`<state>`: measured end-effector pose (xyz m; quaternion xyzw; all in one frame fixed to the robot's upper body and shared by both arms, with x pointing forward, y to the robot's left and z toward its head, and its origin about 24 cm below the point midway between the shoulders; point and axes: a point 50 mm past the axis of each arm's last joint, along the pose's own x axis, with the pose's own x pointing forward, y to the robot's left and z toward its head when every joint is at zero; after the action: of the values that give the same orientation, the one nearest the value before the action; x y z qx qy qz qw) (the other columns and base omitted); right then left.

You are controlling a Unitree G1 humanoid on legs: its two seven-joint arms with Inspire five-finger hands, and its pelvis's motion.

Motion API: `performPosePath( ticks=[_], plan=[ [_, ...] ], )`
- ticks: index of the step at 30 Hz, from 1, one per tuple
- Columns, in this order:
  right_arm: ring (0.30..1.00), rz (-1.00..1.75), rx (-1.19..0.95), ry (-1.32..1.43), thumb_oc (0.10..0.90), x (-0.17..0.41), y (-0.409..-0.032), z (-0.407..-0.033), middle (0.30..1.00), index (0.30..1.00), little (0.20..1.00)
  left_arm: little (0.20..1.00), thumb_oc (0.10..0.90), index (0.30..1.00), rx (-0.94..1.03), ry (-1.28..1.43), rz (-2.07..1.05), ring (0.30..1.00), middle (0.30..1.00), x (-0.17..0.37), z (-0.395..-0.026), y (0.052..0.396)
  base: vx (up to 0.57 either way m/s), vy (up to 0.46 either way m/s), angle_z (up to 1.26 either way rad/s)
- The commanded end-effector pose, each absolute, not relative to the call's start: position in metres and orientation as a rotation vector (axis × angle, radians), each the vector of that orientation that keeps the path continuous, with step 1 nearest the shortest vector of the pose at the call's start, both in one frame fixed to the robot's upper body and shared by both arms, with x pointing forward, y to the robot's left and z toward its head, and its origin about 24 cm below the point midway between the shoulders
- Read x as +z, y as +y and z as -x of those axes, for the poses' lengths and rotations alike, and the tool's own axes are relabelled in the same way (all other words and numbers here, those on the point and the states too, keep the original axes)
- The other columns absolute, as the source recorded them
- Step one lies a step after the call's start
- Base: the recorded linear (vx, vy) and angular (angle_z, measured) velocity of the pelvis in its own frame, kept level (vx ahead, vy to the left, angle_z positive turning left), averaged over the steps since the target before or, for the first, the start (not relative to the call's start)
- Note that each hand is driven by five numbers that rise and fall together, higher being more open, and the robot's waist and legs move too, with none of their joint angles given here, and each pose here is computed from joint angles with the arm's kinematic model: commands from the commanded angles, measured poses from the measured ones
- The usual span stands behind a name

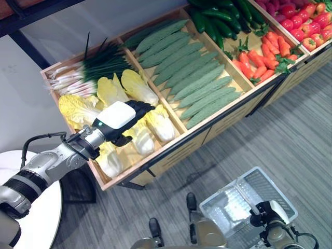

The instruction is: Get the vegetables into the basket

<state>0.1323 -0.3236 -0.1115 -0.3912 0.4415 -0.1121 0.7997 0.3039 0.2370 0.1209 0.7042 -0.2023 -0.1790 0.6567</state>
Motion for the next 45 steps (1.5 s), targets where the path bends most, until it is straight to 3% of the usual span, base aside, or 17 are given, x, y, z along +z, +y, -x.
performPosePath(
  ticks=[1, 27, 28, 29, 30, 31, 41, 45],
  plan=[
    [0.3, 0.914, -0.323, 0.859, 0.4, -0.093, -0.345, -0.143, 0.3, 0.3, 0.3, 1.0, 0.9, 1.0, -0.24, -0.583, -1.648, 1.0, 1.0, 0.169, -0.316, 0.245, 0.01, 0.02, -0.04],
    [0.3, 0.911, -0.372, 0.856, 0.4, -0.088, -0.351, -0.146, 0.3, 0.3, 0.3, 1.0, 0.9, 1.0, -0.404, -0.398, -1.8, 1.0, 1.0, 0.105, -0.325, 0.241, 0.01, 0.002, -0.02],
    [0.3, 0.912, -0.374, 0.855, 0.4, -0.088, -0.351, -0.147, 0.3, 0.3, 0.3, 0.959, 0.871, 0.959, -0.405, -0.392, -1.821, 0.959, 0.959, 0.103, -0.326, 0.242, 0.0, 0.0, 0.0],
    [0.3, 0.913, -0.371, 0.854, 0.4, -0.088, -0.351, -0.147, 0.3, 0.3, 0.3, 0.616, 0.625, 0.616, -0.405, -0.39, -1.842, 0.616, 0.616, 0.1, -0.327, 0.242, 0.0, 0.0, 0.0],
    [0.3, 0.912, -0.372, 0.856, 0.4, -0.088, -0.35, -0.146, 0.3, 0.3, 0.3, 0.338, 0.427, 0.338, -0.397, -0.383, -1.862, 0.338, 0.338, 0.097, -0.328, 0.243, 0.0, 0.0, 0.0],
    [0.3, 0.913, -0.369, 0.856, 0.4, -0.089, -0.35, -0.146, 0.3, 0.3, 0.3, 0.3, 0.4, 0.3, -0.393, -0.365, -1.874, 0.3, 0.3, 0.093, -0.329, 0.244, 0.0, 0.003, -0.04],
    [0.3, 0.916, -0.373, 0.859, 0.4, -0.089, -0.349, -0.148, 0.3, 0.3, 0.3, 0.3, 0.4, 0.3, -0.36, -0.292, -1.92, 0.3, 0.3, 0.076, -0.331, 0.252, 0.0, 0.005, -0.03],
    [0.3, 0.912, -0.38, 0.858, 0.4, -0.09, -0.348, -0.146, 0.3, 0.3, 0.3, 0.3, 0.4, 0.3, -0.292, -0.374, -1.881, 0.3, 0.3, 0.095, -0.332, 0.249, 0.0, 0.0, 0.0]
  ],
)
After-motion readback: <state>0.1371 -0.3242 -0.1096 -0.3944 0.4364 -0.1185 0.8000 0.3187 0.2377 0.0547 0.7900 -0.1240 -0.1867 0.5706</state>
